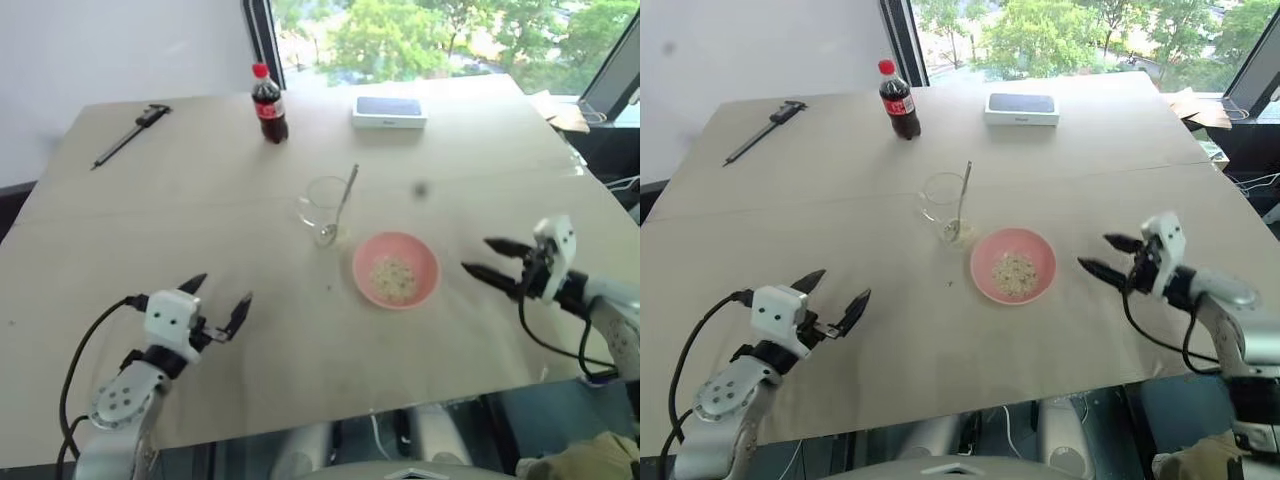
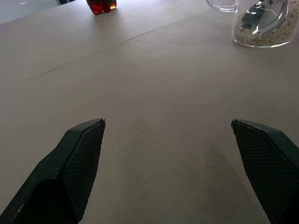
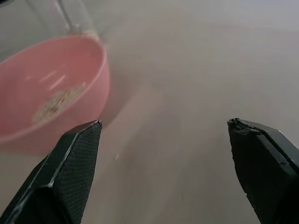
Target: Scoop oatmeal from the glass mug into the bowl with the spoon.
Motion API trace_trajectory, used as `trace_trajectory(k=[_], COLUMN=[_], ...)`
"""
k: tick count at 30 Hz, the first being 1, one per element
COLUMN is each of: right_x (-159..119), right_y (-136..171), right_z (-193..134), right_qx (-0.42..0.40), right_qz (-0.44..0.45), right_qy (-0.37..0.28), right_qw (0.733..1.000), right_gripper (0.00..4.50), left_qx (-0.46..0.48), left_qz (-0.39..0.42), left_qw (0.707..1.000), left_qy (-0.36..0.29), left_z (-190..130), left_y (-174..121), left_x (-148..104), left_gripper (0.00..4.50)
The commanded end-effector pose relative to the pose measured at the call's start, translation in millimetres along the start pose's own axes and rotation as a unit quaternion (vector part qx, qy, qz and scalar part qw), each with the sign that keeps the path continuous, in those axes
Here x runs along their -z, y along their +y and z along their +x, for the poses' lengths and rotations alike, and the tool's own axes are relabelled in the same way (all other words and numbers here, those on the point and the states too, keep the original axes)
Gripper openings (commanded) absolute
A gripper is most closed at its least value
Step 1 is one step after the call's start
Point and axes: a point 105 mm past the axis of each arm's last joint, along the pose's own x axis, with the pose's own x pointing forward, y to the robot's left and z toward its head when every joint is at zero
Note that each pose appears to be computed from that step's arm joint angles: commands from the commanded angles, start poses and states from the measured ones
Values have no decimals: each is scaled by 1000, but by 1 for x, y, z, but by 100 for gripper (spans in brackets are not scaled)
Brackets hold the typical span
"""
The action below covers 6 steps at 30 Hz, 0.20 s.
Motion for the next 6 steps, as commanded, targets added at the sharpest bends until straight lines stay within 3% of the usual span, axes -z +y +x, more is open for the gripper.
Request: trace_trajectory(k=[1, 6], right_x=[-10, -4], right_y=[-4, -4], right_z=[-16, -27], right_qx=[4, 11], right_qz=[-37, -46], right_qy=[-36, -52], right_qw=[999, 997], right_gripper=[444, 444], left_qx=[24, 23], left_qz=[3, 7], left_qw=[1000, 1000], left_qy=[-7, 7], left_z=[-12, -15], left_y=[-4, -6], left_x=[-7, -3], left_gripper=[450, 450])
